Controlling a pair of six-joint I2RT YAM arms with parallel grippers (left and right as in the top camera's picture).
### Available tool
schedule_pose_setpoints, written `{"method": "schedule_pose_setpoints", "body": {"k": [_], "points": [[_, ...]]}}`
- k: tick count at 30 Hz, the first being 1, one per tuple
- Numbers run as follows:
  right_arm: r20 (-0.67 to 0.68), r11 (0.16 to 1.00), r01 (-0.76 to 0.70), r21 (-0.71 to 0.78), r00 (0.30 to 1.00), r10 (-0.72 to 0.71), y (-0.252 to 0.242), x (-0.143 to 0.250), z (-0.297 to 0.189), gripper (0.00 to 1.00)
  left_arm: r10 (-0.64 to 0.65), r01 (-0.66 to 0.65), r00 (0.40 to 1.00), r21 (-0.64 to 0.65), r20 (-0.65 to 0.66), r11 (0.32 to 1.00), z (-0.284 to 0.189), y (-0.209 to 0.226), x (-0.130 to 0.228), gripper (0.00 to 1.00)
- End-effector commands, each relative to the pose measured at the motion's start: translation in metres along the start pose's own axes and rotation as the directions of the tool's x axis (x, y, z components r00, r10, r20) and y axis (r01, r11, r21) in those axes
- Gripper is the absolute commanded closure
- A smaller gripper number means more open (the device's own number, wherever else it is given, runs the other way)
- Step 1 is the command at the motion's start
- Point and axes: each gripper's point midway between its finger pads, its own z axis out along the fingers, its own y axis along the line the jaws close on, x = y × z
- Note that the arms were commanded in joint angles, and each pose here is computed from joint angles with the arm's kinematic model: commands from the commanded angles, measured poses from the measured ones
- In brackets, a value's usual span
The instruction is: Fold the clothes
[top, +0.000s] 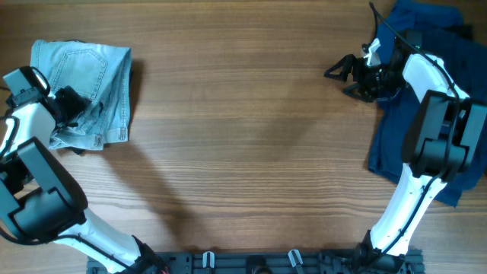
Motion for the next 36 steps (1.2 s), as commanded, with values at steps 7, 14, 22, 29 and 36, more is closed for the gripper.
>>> {"method": "schedule_pose_setpoints", "body": {"k": [7, 14, 22, 29, 36], "points": [[-0.006, 0.995, -0.002, 0.1, 1.0, 0.002, -0.027, 0.001, 0.013, 0.0, 0.022, -0.027, 0.992, 0.045, 0.121, 0.999, 0.012, -0.012, -0.03, 0.0], [0.056, 0.999, 0.046, -0.011, 0.997, -0.046, 0.002, -0.024, -0.005, 0.0, 0.027, -0.053, 0.96, 0.087, 0.279, 0.995, -0.067, -0.032, -0.071, 0.0], [0.31, 0.882, 0.396, 0.255, 0.831, -0.462, 0.121, -0.063, -0.154, 0.0, -0.045, -0.038, 0.936, 0.227, 0.349, 0.973, -0.203, -0.052, -0.06, 0.0], [0.239, 0.787, 0.361, 0.5, 0.816, -0.526, 0.162, 0.006, -0.208, 0.0, -0.098, 0.006, 0.979, 0.449, 0.181, 0.893, -0.245, -0.094, -0.008, 0.0], [0.295, 0.795, 0.362, 0.487, 0.788, -0.54, 0.205, 0.081, -0.263, 0.0, -0.093, 0.026, 0.987, 0.435, 0.133, 0.9, -0.24, -0.091, 0.003, 0.0]]}}
